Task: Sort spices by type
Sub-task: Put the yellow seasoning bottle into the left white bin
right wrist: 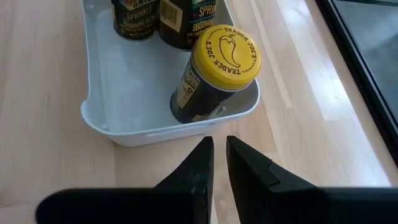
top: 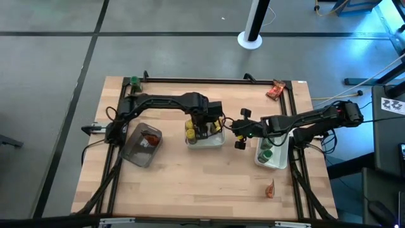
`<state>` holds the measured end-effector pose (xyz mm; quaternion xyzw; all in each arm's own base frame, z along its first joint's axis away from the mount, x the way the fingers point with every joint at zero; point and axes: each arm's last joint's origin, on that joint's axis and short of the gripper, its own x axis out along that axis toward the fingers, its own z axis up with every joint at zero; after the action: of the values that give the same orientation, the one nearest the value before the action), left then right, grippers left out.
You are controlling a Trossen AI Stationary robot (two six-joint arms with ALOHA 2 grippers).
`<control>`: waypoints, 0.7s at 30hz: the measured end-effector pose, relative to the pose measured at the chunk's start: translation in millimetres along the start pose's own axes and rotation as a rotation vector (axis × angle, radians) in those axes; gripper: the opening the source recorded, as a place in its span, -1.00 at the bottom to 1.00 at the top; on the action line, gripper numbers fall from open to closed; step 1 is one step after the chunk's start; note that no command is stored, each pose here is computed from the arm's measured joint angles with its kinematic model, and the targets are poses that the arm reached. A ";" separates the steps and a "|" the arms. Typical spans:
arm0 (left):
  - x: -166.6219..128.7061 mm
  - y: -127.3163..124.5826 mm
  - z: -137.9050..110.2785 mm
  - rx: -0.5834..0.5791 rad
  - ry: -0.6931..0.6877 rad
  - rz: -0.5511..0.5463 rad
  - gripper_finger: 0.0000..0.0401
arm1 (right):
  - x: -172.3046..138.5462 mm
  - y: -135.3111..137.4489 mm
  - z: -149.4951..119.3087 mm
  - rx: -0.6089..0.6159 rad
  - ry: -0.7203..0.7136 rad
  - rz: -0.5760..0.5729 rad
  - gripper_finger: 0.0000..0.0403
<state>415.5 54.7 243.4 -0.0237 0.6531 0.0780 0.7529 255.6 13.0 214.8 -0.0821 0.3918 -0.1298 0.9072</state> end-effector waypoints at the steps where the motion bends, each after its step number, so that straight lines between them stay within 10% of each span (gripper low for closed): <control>1: 3.0 1.4 0.3 0.000 0.009 -0.005 0.10 | 0.0 0.0 0.0 0.000 0.000 0.000 -0.77; 21: 39.5 4.6 8.9 0.018 0.058 -0.009 0.10 | 0.0 0.0 0.8 0.007 -0.007 0.001 -0.77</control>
<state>428.9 63.9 206.0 -0.0223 0.6750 0.0681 0.7343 256.2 13.1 215.4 -0.0793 0.3880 -0.1305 0.9089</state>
